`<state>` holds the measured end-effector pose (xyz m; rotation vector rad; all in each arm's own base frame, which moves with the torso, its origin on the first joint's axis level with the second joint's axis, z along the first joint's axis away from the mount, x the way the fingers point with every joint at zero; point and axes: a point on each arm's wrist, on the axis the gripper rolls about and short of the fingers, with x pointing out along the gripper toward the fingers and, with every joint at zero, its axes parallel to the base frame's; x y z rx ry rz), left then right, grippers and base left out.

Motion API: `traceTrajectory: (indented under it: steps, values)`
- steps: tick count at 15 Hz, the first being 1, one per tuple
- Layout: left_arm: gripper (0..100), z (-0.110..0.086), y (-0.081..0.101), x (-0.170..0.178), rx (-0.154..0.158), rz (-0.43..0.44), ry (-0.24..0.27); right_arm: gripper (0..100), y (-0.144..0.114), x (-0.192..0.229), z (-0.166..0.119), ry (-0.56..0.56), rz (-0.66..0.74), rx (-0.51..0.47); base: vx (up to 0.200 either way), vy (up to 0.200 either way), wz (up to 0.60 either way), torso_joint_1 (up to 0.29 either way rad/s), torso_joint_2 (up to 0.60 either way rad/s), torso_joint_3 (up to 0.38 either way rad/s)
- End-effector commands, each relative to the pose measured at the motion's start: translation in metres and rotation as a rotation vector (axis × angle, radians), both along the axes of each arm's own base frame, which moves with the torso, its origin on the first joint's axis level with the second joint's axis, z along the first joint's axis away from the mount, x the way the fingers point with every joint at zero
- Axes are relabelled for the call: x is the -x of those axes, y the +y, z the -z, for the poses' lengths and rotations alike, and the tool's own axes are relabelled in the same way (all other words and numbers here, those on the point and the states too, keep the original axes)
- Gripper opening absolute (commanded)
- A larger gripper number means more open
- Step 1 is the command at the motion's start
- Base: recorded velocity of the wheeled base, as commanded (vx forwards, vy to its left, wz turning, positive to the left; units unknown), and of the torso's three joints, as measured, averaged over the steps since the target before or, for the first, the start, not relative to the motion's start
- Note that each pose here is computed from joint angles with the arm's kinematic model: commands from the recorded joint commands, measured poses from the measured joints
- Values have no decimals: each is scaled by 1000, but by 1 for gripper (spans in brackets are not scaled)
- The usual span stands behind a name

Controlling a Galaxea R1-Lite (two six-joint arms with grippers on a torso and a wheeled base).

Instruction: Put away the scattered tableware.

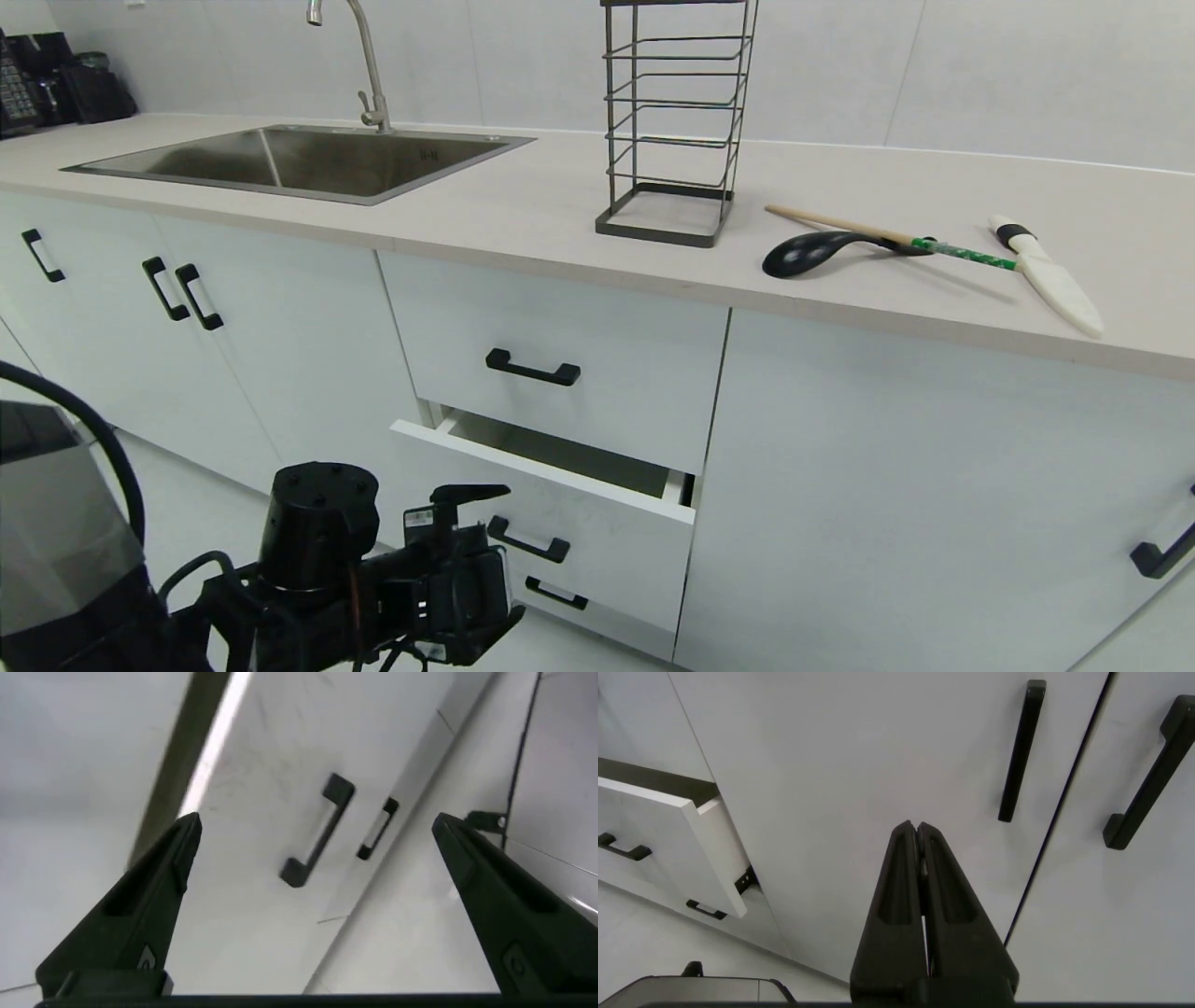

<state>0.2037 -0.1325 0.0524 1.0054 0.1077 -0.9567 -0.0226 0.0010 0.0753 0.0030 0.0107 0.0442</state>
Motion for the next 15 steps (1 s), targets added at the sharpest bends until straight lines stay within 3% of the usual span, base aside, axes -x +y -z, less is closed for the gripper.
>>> traceTrajectory:
  steps: [1, 8, 11, 15]
  values:
    - [100, -3, -10, -16, 20, 0, -31, 0, 0, 0, 0, 2, 0, 0, 0, 0, 0, 0, 0, 0]
    - [100, 24, -36, -58, -8, 3, 16, 0, 0, 0, 0, 2, 0, 0, 0, 0, 0, 0, 0, 0]
    - [100, 30, -41, -74, 6, 0, 9, 0, 0, 0, 0, 2, 0, 0, 0, 0, 0, 0, 0, 0]
    - [100, 39, -44, -80, -3, 1, 21, 0, 0, 0, 0, 2, 0, 0, 0, 0, 0, 0, 0, 0]
